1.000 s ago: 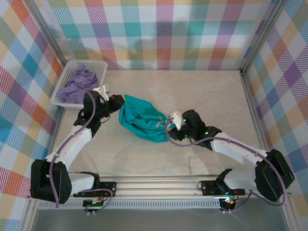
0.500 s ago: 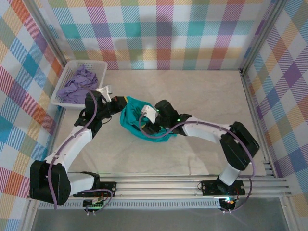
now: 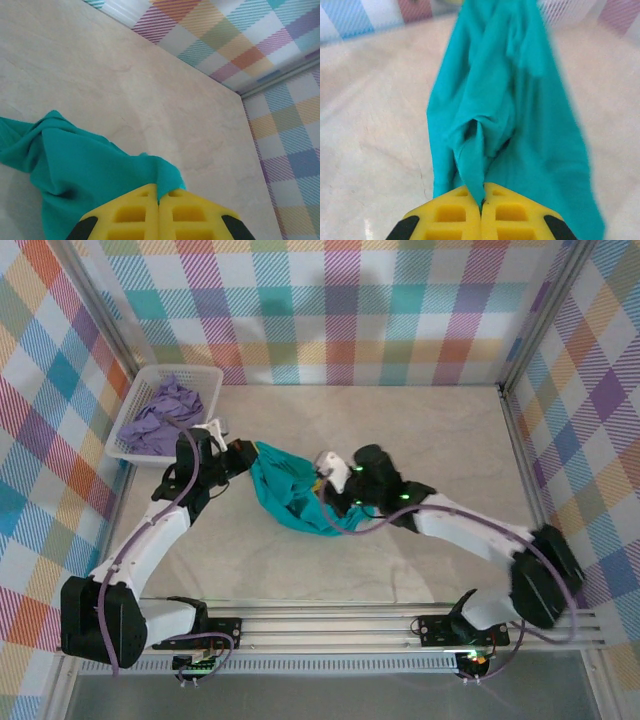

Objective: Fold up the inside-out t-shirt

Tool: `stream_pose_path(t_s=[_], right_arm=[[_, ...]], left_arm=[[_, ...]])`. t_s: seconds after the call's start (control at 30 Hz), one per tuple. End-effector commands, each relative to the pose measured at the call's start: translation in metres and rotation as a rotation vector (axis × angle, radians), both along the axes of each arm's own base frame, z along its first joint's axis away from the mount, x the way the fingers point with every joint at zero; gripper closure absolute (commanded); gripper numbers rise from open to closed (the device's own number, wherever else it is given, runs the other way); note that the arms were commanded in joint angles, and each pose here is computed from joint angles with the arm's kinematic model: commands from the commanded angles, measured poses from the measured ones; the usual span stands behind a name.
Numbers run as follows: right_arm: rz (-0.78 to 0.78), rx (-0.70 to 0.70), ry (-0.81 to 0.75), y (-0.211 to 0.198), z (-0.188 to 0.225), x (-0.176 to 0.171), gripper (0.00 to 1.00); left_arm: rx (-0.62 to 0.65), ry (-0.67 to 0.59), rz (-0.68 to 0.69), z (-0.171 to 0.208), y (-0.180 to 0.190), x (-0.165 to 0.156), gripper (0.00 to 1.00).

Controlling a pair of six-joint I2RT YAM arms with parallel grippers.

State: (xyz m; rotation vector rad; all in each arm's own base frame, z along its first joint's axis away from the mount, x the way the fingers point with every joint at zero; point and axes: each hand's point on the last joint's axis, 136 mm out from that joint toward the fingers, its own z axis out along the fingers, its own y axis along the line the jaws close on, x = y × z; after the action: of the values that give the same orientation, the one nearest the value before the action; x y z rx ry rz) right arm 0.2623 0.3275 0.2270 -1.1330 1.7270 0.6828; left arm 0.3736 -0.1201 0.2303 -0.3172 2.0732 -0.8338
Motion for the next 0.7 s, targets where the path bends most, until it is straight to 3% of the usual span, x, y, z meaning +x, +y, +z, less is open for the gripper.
stream_pose_path(t_s=[0.0, 0.3, 0.5, 0.57, 0.67], right_arm=[[0.066, 0.053, -0.004, -0.016, 0.002, -0.03, 1.0], [0.212, 0.007, 0.199, -0.016, -0.07, -0.086, 1.0], [0.33, -0.116, 0.327, 0.006, -0.111, -0.121, 0.95], [0.381, -0.158, 0.345, 0.021, -0.119, -0.133, 0.92], [0.422, -0.171, 0.375, 0.042, -0.124, -0.14, 0.82]], left_arm=[[-0.01, 0.009, 0.109, 0.006, 0.023, 0.009, 1.0], [0.085, 0.195, 0.134, -0.083, 0.032, 0.003, 1.0], [0.181, 0.269, 0.155, -0.113, 0.044, -0.005, 1.0], [0.199, 0.287, 0.163, -0.117, 0.047, -0.01, 0.91], [0.23, 0.273, 0.193, -0.109, 0.054, -0.026, 0.66]])
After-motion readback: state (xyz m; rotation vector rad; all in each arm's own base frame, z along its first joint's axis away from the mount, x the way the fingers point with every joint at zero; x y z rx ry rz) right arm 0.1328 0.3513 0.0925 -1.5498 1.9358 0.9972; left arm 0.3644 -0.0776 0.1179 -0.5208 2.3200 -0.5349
